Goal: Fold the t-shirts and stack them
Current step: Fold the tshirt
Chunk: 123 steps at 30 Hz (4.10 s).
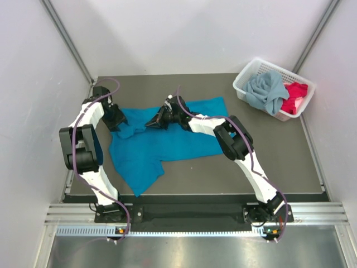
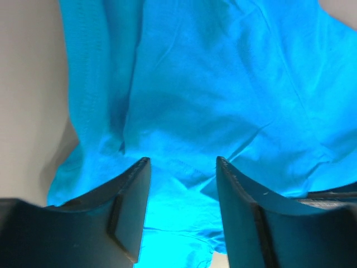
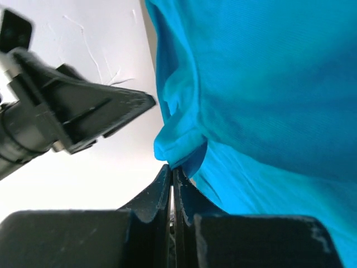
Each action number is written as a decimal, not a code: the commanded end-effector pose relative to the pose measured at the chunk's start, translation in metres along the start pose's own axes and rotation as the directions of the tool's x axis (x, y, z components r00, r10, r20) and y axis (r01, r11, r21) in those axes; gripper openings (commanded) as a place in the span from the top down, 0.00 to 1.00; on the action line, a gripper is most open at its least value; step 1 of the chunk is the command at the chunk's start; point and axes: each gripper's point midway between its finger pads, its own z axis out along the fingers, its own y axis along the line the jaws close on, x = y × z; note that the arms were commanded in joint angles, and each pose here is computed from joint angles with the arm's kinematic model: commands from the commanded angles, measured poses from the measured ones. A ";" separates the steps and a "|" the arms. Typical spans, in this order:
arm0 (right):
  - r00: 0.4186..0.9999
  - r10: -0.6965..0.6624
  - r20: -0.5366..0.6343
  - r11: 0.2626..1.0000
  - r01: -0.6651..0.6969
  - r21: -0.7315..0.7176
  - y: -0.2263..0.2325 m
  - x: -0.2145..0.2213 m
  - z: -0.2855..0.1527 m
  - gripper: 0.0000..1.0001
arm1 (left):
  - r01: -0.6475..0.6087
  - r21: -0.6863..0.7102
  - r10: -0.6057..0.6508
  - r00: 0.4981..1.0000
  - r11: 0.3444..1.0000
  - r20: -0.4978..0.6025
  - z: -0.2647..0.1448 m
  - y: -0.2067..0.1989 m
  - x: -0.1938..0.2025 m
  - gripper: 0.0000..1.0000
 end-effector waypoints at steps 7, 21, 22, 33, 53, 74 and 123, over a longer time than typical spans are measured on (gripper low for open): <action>0.999 0.042 -0.023 0.999 -0.043 -0.021 0.031 -0.006 -0.008 1.00 | 0.007 -0.045 -0.003 0.996 0.999 0.094 -0.033 0.015 -0.012 0.43; 0.999 0.007 -0.048 1.000 -0.008 -0.009 0.022 -0.002 -0.009 1.00 | 0.084 0.009 -0.084 0.996 0.996 -0.005 -0.001 0.031 -0.005 0.47; 0.999 0.007 -0.048 1.000 -0.008 -0.006 0.020 -0.002 -0.008 1.00 | 0.087 0.016 -0.087 0.996 0.996 -0.012 0.001 0.030 -0.004 0.48; 0.999 -0.007 -0.046 1.000 0.007 0.004 0.017 -0.005 -0.005 1.00 | 0.085 0.026 -0.083 0.995 0.996 -0.047 0.011 0.028 -0.004 0.78; 0.998 0.009 -0.064 0.989 0.000 0.145 -0.004 -0.004 -0.016 1.00 | 0.131 -0.024 -0.132 0.987 0.991 -0.096 -0.024 0.028 0.006 0.95; 0.945 -0.303 -0.125 0.932 0.321 0.168 -0.004 -0.015 -0.026 0.71 | 0.122 0.139 -0.121 0.992 0.983 -0.018 -0.022 0.003 -0.028 0.57; 0.883 -0.445 0.147 0.810 0.327 0.487 -0.022 -0.142 -0.277 0.62 | 0.395 0.202 -0.405 0.914 0.896 0.006 0.061 -0.009 -0.156 0.55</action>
